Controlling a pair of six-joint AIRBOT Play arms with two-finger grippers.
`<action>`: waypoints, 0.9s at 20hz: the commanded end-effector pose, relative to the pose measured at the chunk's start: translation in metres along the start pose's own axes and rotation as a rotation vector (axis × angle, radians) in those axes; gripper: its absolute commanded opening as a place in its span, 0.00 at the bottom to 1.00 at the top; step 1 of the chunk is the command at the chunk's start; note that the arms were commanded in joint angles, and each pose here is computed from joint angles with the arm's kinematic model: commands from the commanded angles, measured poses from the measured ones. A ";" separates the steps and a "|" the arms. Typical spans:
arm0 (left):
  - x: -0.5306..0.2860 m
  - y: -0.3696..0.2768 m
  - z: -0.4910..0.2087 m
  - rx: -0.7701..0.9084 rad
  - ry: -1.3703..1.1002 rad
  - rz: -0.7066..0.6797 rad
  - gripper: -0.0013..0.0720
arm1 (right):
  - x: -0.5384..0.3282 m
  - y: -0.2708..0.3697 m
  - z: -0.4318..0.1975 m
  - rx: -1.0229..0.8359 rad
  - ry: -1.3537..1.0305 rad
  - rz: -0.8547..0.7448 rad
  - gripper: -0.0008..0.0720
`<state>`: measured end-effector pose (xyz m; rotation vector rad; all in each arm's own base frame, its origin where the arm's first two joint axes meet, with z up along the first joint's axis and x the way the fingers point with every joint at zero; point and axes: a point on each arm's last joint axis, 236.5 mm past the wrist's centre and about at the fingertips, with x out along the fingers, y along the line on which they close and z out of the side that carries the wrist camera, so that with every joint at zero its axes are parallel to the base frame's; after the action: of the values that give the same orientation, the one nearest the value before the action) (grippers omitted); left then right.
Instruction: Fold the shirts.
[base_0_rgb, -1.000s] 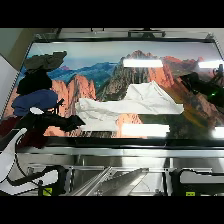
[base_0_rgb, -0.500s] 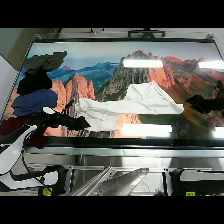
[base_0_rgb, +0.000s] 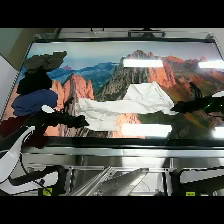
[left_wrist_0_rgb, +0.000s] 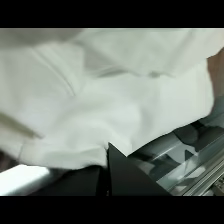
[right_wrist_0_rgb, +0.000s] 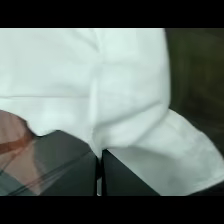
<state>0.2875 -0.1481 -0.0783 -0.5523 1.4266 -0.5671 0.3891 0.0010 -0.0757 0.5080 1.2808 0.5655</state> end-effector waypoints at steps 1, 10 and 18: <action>-0.061 -0.079 0.047 0.167 -0.161 -0.124 0.05 | -0.038 0.102 0.035 -0.053 -0.099 0.330 0.04; -0.521 -0.366 0.017 0.941 -1.287 0.136 0.05 | -0.485 0.390 0.075 -0.474 -1.228 0.707 0.04; -0.465 -0.271 0.044 0.723 -1.111 -0.107 0.05 | -0.386 0.303 0.089 -0.252 -0.967 0.135 0.04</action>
<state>0.2863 -0.0474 0.4913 -0.1901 0.0523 -0.5972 0.3504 -0.0110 0.4877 0.6098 0.0185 0.6723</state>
